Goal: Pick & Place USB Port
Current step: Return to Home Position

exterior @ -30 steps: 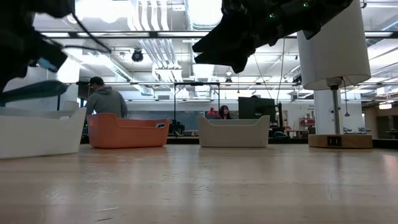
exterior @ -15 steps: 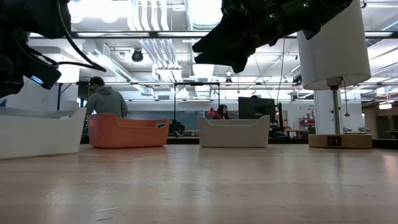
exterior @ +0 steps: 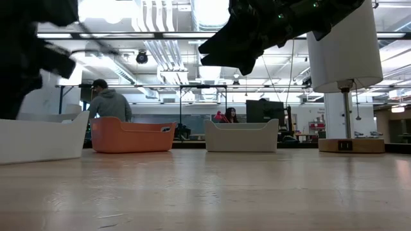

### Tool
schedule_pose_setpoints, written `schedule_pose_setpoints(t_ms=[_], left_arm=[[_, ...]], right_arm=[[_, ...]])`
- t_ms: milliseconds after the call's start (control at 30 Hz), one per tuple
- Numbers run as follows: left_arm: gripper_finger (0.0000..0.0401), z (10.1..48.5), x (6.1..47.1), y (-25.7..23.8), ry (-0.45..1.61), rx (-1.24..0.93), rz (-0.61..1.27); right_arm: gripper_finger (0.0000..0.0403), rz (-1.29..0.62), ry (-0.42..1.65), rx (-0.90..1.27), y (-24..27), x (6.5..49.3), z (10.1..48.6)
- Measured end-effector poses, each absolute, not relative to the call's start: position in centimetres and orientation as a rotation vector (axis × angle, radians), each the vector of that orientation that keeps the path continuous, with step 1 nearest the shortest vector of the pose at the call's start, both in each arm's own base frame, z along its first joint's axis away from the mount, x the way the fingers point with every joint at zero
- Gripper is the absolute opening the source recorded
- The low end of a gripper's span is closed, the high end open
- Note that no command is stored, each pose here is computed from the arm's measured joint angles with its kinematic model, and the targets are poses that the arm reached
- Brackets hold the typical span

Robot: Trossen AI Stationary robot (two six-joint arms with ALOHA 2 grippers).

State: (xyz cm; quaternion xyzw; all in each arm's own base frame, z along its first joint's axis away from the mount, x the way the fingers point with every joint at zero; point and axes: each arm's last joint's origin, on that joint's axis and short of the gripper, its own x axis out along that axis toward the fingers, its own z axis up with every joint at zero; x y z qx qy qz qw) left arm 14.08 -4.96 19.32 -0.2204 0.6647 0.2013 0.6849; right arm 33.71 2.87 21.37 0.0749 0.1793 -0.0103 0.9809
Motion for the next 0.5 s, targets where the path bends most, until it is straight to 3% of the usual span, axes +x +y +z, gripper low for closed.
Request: schedule_pose_setpoints(t_ms=[500], left_arm=[[0.0078, 26.8, 17.2, -5.0, 1.112, -0.106, 0.369]], right_arm=[[0.0189, -0.018, 0.339, 0.149, 2.8, 33.5, 22.0]])
